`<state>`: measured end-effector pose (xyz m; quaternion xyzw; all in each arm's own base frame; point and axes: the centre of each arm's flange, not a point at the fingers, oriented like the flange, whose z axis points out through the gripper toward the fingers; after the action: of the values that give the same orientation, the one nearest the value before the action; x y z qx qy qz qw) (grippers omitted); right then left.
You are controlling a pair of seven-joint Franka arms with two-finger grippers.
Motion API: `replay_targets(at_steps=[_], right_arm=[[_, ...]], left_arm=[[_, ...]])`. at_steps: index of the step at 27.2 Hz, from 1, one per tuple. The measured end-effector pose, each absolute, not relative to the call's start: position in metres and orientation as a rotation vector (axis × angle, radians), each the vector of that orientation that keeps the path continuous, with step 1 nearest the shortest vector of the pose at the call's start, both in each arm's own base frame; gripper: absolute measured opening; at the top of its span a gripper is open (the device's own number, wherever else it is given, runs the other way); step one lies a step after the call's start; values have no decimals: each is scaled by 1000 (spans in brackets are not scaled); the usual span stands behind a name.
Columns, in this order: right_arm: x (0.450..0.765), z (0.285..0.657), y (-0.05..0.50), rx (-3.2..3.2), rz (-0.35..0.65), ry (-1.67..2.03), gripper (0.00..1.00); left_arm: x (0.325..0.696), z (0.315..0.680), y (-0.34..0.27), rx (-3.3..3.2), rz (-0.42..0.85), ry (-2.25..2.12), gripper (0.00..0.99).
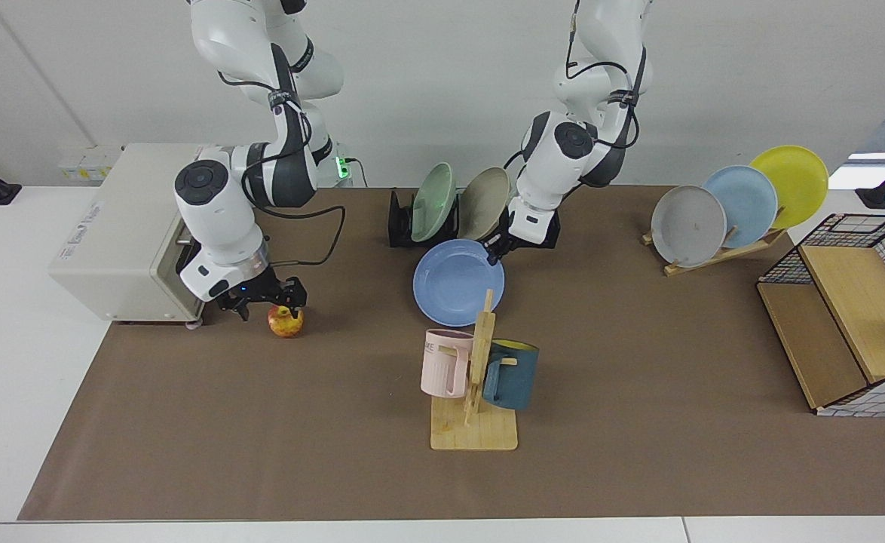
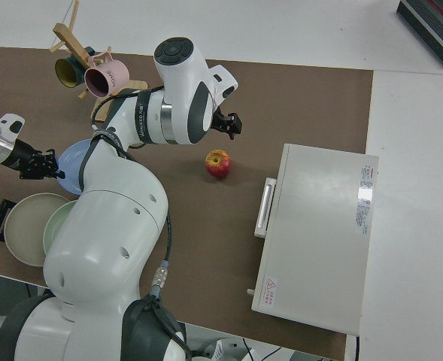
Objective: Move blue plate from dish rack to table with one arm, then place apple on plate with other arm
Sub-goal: 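Lower the blue plate onto the table while the right gripper grasps the apple, then withdraw the left gripper to rest while the right gripper lifts the apple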
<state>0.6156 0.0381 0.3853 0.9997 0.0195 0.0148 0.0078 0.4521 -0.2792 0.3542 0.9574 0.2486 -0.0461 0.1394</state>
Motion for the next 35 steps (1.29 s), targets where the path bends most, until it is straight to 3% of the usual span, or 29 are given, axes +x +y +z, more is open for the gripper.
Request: replay_targets(at_steps=[8,10,12,13,15,16,18,19,20,22,24,30,31,32,35], right_arm=[[616,353,44,3121,1,77,1000],[615,343,44,3119,-9,76,1000],[614,333,43,3118,-19,76,1000],[612,329,43,3118,-24,77,1000],[610,321,43,3117,-38,76,1000],[609,318,43,3117,-45,76,1000],[607,313,43,3116,-59,76,1000],[606,311,43,3115,-64,76,1000],[604,309,42,3115,-70,76,1000],[602,305,42,3114,-83,76,1000],[600,302,42,3113,-94,76,1000],[593,291,41,3111,-131,94,978],[592,290,40,3110,-134,101,938],[592,290,40,3110,-134,105,837],[592,290,40,3110,-132,113,714]], left_arm=[[452,347,-279,2767,-150,720,93],[452,347,-279,2768,-151,718,229],[452,347,-279,2770,-150,715,304],[452,347,-279,2773,-148,712,405],[453,347,-278,2787,-136,699,480],[453,347,-277,2799,-126,689,586],[456,347,-273,2826,-99,667,661],[458,347,-271,2838,-84,656,767],[460,349,-269,2852,-70,645,793],[465,353,-264,2888,-66,625,947],[473,363,-257,2930,-77,611,991],[499,404,-225,3029,-131,609,991],[502,411,-218,3044,-150,595,991],[505,419,-211,3058,-174,574,991],[513,453,-184,3092,-256,485,991]])
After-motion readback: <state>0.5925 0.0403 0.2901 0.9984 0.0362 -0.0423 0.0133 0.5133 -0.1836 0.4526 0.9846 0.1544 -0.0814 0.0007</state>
